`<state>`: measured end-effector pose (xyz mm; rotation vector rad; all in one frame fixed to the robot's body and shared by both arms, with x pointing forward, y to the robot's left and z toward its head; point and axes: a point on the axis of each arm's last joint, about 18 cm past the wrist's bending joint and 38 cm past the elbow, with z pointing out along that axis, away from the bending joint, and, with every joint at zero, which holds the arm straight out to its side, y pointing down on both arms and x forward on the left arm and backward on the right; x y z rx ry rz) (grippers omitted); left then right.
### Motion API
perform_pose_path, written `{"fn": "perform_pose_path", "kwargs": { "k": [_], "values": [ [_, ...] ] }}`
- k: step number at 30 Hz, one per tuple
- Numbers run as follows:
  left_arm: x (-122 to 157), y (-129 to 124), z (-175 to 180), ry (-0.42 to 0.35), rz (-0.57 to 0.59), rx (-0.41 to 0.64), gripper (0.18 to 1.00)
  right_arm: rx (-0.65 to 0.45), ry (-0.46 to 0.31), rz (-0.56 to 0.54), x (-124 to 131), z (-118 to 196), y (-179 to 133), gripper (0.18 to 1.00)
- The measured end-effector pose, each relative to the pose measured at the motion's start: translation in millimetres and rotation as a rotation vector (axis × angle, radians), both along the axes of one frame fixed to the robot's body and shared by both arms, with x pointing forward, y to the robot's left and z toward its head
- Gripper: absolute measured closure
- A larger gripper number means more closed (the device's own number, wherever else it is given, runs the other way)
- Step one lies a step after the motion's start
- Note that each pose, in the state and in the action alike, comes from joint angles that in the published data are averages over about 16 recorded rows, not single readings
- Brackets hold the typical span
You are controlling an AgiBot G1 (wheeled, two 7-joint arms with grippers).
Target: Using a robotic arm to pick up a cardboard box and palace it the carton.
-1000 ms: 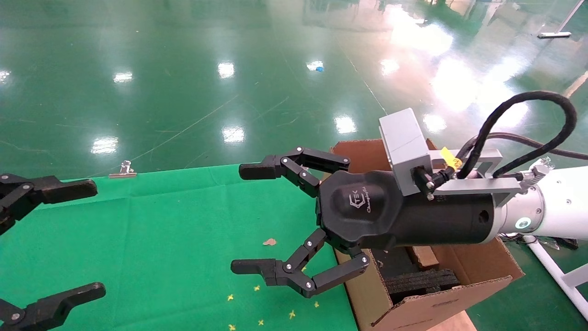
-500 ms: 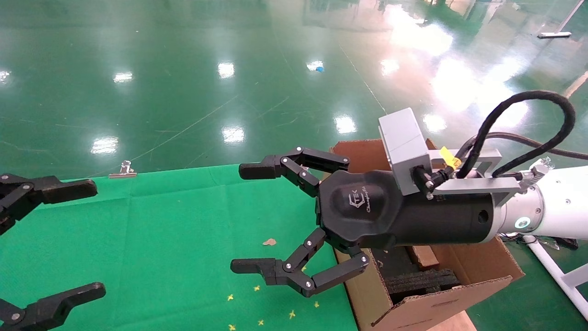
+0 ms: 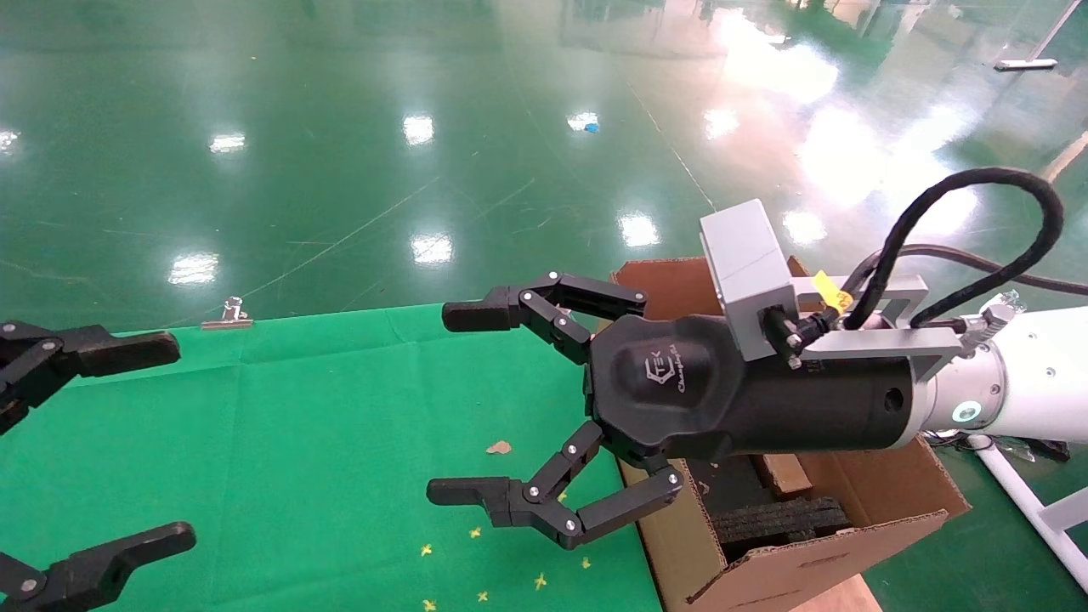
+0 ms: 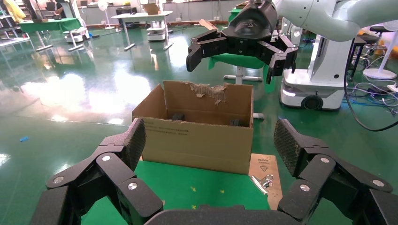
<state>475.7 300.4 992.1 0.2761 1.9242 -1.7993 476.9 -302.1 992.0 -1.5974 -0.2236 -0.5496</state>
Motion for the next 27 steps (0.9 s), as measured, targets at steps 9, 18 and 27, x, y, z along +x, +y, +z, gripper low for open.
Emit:
{"fn": "perform_pose_path", "kwargs": {
  "k": [9, 18, 27],
  "values": [
    [0.0, 0.0, 0.0, 0.000, 0.000, 0.000, 0.184, 0.000, 0.000, 0.000, 0.0, 0.0, 0.0, 0.178],
    [0.0, 0.0, 0.0, 0.000, 0.000, 0.000, 0.184, 0.000, 0.000, 0.000, 0.0, 0.0, 0.0, 0.178],
    [0.0, 0.0, 0.0, 0.000, 0.000, 0.000, 0.184, 0.000, 0.000, 0.000, 0.0, 0.0, 0.0, 0.178]
  ]
}}
